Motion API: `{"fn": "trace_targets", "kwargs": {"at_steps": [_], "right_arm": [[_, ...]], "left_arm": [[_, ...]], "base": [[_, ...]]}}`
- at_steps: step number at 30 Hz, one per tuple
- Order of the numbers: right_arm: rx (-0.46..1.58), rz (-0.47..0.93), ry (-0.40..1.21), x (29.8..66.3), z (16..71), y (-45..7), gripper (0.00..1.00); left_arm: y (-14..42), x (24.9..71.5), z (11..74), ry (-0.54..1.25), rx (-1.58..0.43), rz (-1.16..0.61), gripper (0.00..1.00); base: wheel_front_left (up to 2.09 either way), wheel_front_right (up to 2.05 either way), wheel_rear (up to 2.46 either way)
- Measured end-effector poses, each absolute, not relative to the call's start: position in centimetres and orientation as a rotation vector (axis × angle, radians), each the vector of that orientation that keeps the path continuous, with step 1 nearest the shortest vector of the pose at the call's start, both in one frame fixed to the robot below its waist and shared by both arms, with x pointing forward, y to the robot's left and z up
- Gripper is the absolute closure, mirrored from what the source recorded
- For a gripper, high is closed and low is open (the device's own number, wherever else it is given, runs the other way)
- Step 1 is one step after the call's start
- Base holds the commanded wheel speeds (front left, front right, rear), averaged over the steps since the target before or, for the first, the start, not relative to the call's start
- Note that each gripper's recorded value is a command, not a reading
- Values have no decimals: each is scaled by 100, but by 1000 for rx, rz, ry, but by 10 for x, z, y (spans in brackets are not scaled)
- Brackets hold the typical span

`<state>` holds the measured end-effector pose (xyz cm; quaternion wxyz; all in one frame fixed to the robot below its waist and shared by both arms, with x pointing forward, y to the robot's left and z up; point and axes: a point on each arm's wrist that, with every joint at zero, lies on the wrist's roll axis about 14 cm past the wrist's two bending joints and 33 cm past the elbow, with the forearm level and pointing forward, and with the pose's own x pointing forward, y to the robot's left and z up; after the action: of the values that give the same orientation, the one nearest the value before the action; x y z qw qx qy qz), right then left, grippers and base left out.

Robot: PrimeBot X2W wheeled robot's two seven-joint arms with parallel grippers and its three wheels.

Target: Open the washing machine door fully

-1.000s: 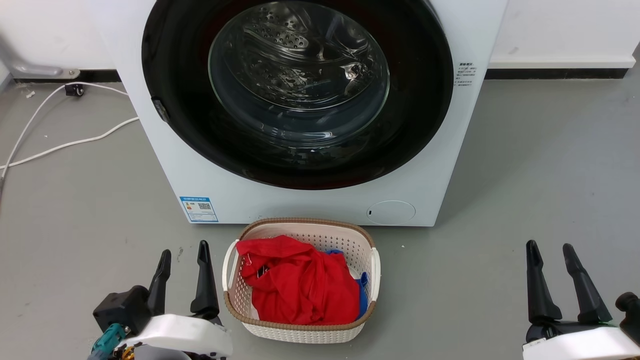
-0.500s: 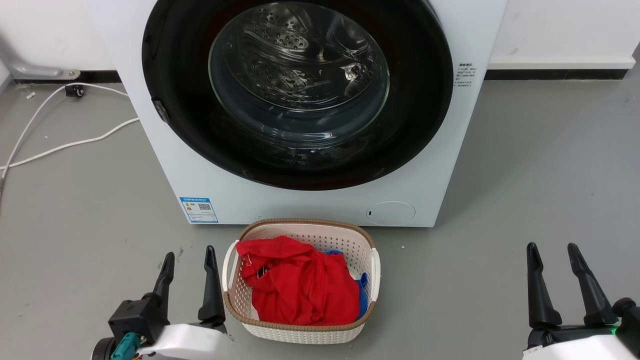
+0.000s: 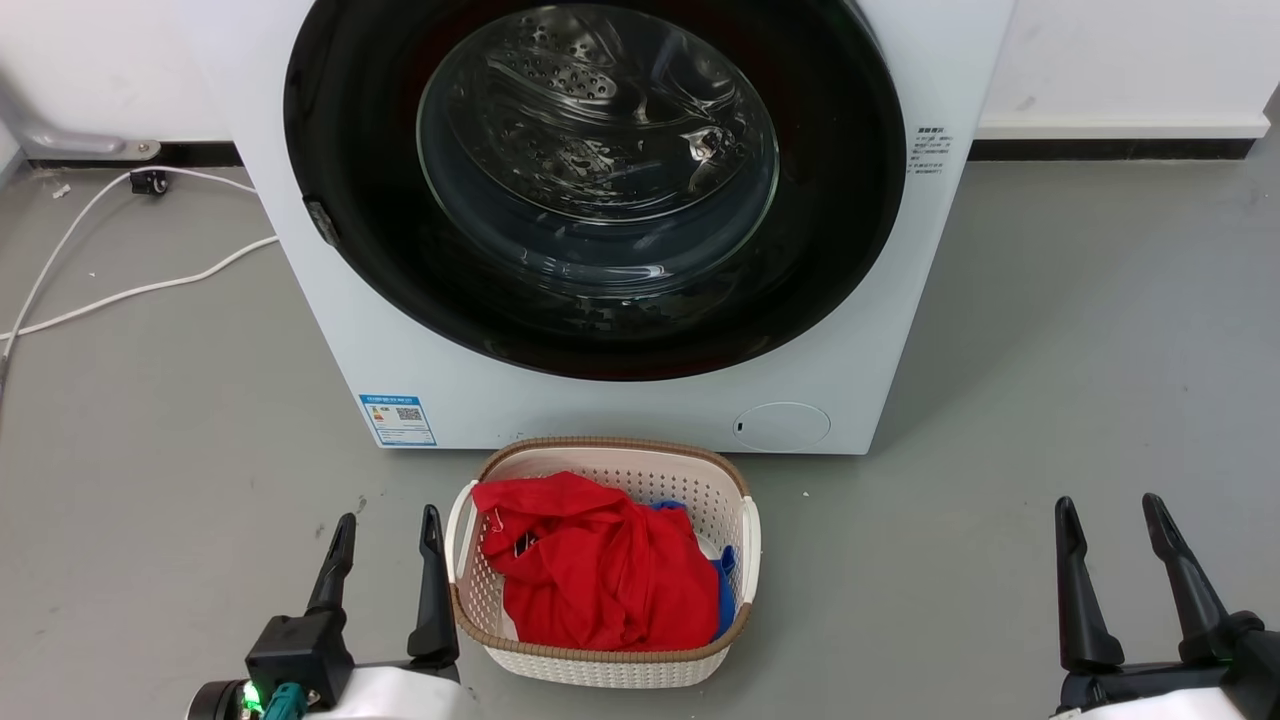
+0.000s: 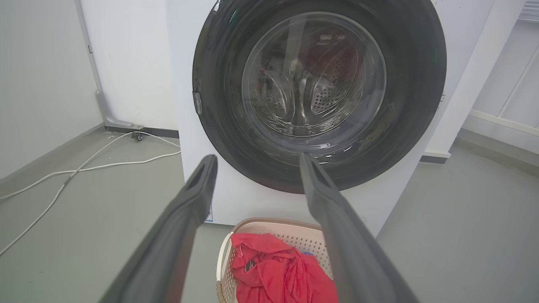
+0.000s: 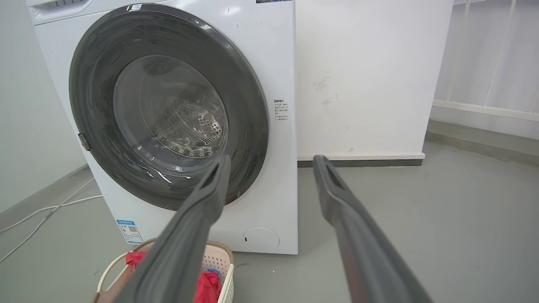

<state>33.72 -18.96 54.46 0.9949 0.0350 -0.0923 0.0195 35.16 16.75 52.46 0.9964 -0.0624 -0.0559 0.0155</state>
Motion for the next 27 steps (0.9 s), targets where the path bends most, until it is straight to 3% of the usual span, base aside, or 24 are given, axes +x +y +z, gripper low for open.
{"fn": "trace_targets", "kwargs": {"at_steps": [27], "right_arm": [[-30, 46, -205, 329, 546, -189, 0]], "left_arm": [[164, 346, 525, -142, -24, 14, 0]], "base": [[0, 0, 0]]}}
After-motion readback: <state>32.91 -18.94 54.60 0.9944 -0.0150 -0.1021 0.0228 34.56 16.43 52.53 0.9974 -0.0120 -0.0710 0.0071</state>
